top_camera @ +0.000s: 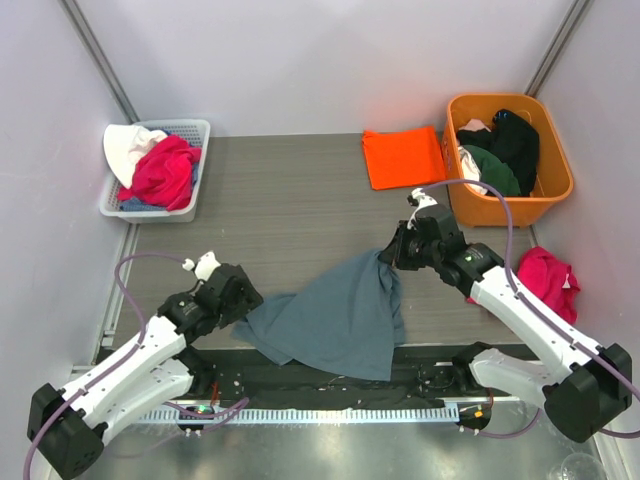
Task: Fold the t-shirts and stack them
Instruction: Move the tshirt to the center of the board
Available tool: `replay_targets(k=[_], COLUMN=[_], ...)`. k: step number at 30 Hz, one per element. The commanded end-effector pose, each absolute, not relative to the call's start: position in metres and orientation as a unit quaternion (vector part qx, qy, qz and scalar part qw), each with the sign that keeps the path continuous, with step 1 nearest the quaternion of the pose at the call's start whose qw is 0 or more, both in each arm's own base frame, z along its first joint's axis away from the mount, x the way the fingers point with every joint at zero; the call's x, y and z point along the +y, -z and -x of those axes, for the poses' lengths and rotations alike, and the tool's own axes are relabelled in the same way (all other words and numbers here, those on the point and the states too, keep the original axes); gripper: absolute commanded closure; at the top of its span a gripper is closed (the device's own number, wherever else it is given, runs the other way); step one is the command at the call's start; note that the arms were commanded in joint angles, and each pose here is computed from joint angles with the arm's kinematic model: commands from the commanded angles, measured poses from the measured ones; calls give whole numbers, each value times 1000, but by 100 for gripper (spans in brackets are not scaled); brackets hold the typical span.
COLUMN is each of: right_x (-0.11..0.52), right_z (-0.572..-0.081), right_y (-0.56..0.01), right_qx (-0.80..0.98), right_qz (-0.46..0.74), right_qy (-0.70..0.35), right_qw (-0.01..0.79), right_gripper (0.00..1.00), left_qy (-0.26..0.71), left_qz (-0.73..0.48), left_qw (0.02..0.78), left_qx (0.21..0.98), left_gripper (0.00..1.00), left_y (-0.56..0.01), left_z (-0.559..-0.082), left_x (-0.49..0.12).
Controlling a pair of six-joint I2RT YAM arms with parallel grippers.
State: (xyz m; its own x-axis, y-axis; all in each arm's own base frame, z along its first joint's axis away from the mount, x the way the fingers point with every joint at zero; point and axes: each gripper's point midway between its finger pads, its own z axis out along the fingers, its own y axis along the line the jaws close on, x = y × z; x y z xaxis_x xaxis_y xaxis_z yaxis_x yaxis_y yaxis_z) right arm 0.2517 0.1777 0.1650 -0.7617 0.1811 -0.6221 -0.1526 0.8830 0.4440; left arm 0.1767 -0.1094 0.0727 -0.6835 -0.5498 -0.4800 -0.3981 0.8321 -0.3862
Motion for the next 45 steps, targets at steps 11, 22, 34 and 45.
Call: replay_targets(k=[11,22,34,45], right_x=[172,170,165,147], right_z=[-255,-253,-255,-279], right_y=[-184,-180,-191,-273], right_qx=[892,895,889,847], right_qz=[-18,-19,-23,-43], right_qy=[-243,-238,-232,-204], right_qw=[381,378,394,490], right_gripper=[99,99,99,99], left_qy=[90,81,61,36], left_qz=[285,284,250,185], left_qw=[316,308,343,535], left_qx=[900,905,903,823], left_gripper=[35,53,100,100], left_y=[-56,-45,-75,-300], left_z=[-192,-192,-209,-275], left_x=[-104,-105,-103,-91])
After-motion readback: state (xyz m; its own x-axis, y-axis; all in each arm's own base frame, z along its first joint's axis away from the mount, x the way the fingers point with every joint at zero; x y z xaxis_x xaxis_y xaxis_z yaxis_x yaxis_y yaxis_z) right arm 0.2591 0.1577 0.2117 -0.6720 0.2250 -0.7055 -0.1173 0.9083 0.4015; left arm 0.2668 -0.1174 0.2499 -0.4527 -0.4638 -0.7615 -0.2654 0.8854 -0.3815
